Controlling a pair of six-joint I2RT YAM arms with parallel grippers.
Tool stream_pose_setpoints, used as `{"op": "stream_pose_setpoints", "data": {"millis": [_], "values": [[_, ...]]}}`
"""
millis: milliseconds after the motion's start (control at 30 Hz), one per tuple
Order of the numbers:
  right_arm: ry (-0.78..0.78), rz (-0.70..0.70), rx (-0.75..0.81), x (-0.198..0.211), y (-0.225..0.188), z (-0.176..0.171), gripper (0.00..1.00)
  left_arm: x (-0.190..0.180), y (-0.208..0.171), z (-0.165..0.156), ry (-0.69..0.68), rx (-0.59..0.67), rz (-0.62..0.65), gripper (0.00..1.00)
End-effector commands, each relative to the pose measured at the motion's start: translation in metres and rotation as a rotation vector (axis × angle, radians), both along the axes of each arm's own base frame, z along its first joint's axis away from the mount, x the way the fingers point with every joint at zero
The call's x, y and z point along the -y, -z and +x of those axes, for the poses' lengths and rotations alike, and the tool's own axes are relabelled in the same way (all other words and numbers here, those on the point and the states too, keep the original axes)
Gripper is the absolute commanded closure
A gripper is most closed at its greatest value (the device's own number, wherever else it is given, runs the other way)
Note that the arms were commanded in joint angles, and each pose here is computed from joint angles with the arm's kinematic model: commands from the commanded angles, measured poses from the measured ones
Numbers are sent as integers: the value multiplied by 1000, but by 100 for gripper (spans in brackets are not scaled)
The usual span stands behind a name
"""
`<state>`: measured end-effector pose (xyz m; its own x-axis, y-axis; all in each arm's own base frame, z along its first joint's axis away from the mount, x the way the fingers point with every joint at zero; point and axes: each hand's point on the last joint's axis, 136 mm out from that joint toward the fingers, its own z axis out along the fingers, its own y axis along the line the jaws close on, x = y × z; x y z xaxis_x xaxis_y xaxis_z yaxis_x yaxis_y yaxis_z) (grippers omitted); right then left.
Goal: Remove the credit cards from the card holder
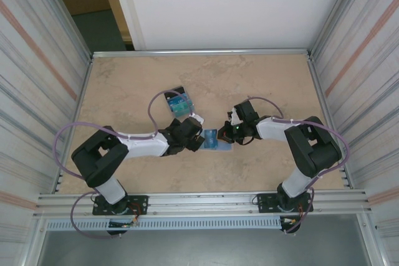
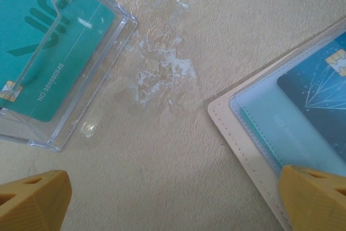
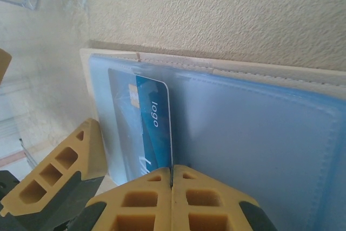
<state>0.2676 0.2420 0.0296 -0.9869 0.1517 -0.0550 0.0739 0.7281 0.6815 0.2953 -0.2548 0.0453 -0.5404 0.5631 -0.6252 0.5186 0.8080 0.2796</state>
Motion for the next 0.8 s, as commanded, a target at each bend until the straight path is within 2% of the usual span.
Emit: {"op": "stream_pose_setpoints", "data": {"millis": [0,233,767], "values": [[-12,-6,15,2,-6,2,100,10,-28,3,19,34,-45,1],[-18,-9,8,1,-4,-1,100,29,-49,8,56,61,-127,1],[-18,-20,-6,2,0,-3,100,29,-3,11,66,-13,5,1]]}}
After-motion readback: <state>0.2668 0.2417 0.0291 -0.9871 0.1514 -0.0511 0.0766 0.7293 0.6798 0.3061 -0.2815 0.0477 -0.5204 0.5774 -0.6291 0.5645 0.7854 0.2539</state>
